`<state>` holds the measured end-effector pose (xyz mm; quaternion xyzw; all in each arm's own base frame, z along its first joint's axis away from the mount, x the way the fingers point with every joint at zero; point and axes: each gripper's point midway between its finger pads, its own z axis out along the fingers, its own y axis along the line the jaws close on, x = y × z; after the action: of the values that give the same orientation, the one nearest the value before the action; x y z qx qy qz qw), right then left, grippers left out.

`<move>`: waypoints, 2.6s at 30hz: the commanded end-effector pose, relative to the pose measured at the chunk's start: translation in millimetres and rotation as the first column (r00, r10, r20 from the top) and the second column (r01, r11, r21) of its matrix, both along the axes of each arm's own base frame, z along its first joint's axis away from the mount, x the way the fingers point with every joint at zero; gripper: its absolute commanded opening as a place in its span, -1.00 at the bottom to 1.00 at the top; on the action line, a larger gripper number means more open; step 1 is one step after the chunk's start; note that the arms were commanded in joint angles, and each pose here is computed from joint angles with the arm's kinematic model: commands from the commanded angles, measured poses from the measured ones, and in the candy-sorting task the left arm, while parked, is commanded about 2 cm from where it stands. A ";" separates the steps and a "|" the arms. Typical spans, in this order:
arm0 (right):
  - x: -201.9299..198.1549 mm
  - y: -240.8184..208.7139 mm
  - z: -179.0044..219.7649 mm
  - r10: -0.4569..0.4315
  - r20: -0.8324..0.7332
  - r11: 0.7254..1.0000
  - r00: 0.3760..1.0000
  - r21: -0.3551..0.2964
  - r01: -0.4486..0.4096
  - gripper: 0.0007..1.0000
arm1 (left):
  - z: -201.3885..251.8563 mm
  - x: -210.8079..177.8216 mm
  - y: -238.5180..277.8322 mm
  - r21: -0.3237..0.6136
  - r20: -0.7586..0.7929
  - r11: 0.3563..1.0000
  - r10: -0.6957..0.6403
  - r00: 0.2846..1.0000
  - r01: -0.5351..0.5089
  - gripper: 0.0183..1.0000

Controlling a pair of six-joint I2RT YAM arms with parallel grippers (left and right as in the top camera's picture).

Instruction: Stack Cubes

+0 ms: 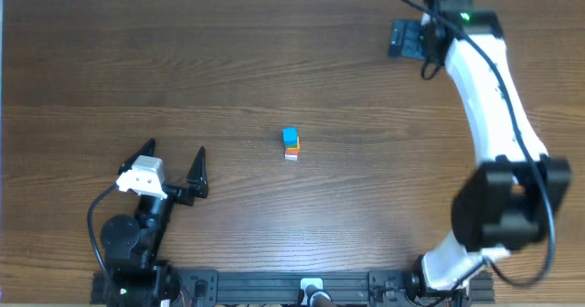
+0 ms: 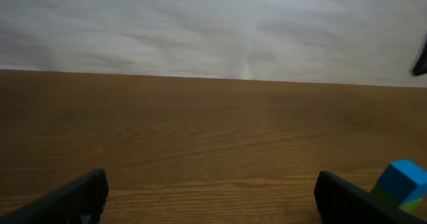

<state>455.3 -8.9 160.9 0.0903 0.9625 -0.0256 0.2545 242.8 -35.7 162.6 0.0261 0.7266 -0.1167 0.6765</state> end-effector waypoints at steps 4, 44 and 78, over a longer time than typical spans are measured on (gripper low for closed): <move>-61.8 16.6 37.3 0.147 0.287 0.988 0.947 -0.093 -0.125 0.99 | -1.3 -0.1 -0.3 0.007 0.003 1.000 -0.005 1.000 0.005 1.00; -197.5 20.9 2.1 0.191 0.826 0.977 0.531 -0.106 -0.188 0.99 | -1.3 -0.1 -0.3 0.007 0.003 1.000 -0.005 1.000 0.005 0.99; -209.6 22.0 -2.2 0.183 0.830 0.977 0.527 -0.097 -0.188 0.99 | -1.3 -0.1 -0.3 0.007 0.003 1.000 -0.005 1.000 0.005 1.00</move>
<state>246.0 10.6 160.2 -0.0075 0.7299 0.0448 0.6820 242.9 -35.7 163.0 0.0262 0.7256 -0.1167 0.6776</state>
